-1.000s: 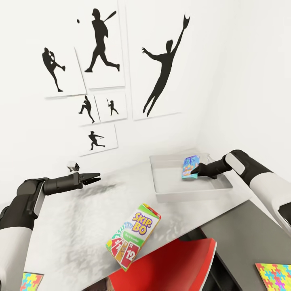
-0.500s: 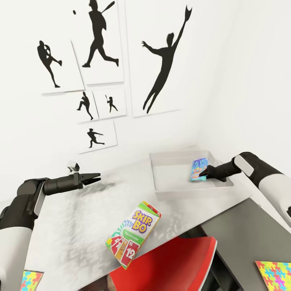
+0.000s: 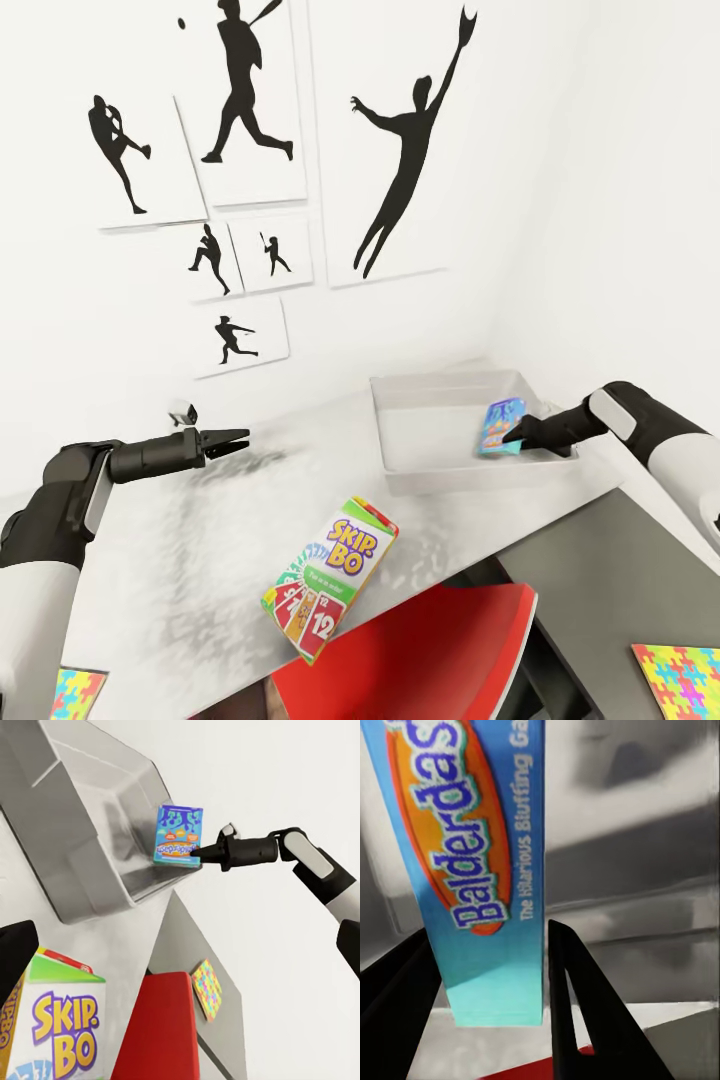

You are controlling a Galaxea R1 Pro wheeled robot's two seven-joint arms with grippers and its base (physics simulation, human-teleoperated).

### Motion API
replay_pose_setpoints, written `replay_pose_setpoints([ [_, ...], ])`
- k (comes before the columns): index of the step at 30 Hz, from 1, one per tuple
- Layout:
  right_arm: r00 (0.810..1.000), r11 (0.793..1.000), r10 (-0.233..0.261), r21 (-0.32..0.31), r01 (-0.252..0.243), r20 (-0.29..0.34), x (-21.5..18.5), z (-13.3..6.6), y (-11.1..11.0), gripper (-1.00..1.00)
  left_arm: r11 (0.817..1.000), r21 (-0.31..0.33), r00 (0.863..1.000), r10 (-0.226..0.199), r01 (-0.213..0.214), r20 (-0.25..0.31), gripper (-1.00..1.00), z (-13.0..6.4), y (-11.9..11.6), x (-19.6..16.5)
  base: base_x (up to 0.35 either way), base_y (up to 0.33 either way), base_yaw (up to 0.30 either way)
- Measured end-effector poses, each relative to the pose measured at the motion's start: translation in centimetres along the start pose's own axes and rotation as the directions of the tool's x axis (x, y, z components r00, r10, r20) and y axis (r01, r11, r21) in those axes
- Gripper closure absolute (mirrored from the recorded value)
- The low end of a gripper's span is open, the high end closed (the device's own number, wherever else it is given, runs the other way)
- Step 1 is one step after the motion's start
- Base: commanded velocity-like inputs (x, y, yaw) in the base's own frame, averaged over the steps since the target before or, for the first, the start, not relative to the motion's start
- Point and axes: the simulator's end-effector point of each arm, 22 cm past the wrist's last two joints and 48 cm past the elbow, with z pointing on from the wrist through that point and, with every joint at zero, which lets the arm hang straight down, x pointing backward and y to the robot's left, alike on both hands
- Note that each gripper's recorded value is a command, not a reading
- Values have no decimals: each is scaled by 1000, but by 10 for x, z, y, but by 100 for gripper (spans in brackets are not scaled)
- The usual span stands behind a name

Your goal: Put all the toys in the child's room - the three board games (two on the bed and one on the table), the two jigsaw puzzles on the table, and the tennis ball on the table - inside the toy box on the table in the child's room.

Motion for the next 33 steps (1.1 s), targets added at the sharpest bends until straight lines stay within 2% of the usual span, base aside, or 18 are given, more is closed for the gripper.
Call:
replay_pose_setpoints([
  [6,1000,1000,6,12,-6,14,-4,-8,-11,100,1000,-1,1000,-1,1,1,-100,-1,0,-1,0,0,0],
  [18,999,1000,-24,-11,25,45,-20,-18,7,100,1000,-1,1000,-2,2,1,-100,0,0,-1,0,0,0],
  [24,999,1000,-28,-12,29,45,-21,-17,10,100,1000,-3,1000,-4,4,1,-100,-1,1,-1,0,0,0],
  [33,999,999,-30,-12,31,30,-18,-7,10,100,1000,-6,1000,-17,17,-3,-100,0,8,3,0,0,0],
])
